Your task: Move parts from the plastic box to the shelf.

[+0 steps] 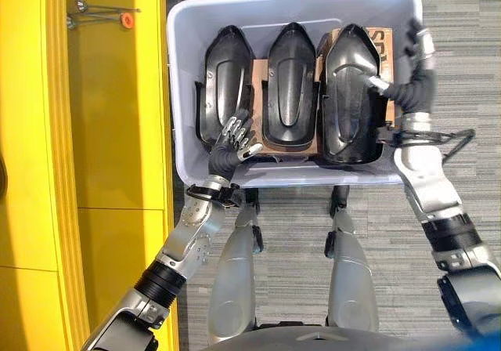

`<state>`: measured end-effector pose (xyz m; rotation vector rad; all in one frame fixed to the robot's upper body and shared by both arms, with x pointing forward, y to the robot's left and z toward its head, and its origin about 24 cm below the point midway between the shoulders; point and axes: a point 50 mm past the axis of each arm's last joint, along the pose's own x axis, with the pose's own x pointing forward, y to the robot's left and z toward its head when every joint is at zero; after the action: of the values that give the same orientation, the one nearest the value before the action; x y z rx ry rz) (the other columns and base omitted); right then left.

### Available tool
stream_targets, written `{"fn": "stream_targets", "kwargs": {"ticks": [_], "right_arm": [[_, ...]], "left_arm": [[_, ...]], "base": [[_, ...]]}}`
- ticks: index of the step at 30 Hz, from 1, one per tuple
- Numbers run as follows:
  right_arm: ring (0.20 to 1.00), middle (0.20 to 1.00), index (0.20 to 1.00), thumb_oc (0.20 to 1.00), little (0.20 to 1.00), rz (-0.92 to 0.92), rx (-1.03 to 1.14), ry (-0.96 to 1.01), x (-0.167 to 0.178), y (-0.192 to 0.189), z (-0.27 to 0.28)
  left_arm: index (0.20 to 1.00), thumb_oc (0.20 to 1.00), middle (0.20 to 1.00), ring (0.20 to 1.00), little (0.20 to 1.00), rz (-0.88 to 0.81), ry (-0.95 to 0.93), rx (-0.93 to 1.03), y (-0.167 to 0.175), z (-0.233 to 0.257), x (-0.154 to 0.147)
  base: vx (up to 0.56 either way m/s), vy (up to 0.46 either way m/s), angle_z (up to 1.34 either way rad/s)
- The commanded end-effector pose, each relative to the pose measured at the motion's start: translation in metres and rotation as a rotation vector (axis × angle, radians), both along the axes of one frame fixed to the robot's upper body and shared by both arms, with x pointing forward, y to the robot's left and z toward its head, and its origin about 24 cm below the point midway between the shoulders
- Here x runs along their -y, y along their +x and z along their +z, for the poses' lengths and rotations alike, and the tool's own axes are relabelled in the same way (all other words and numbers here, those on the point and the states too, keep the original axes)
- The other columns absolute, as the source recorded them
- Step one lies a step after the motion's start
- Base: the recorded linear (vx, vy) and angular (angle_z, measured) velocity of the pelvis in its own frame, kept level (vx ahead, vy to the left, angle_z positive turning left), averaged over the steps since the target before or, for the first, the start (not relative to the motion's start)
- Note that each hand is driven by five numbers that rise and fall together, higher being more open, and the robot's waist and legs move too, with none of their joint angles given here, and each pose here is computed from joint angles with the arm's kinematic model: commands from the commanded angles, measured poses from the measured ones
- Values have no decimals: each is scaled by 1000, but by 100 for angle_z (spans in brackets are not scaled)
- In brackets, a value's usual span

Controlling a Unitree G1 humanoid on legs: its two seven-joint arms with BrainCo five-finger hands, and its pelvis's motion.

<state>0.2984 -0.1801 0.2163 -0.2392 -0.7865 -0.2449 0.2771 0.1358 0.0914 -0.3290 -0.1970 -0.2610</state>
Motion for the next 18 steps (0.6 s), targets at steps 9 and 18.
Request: {"fn": "stream_targets", "kwargs": {"ticks": [9,18], "right_arm": [[1000,1000,1000,1000,1000,17,-8,-29,-12,-6,-20],[1000,1000,1000,1000,1000,-44,-123,15,-1,-1,-47]], "left_arm": [[1000,1000,1000,1000,1000,39,3,109,-6,20,-7],[1000,1000,1000,1000,1000,60,-2,115,-6,21,-8]], "base": [[0,0,0],[0,0,0]]}}
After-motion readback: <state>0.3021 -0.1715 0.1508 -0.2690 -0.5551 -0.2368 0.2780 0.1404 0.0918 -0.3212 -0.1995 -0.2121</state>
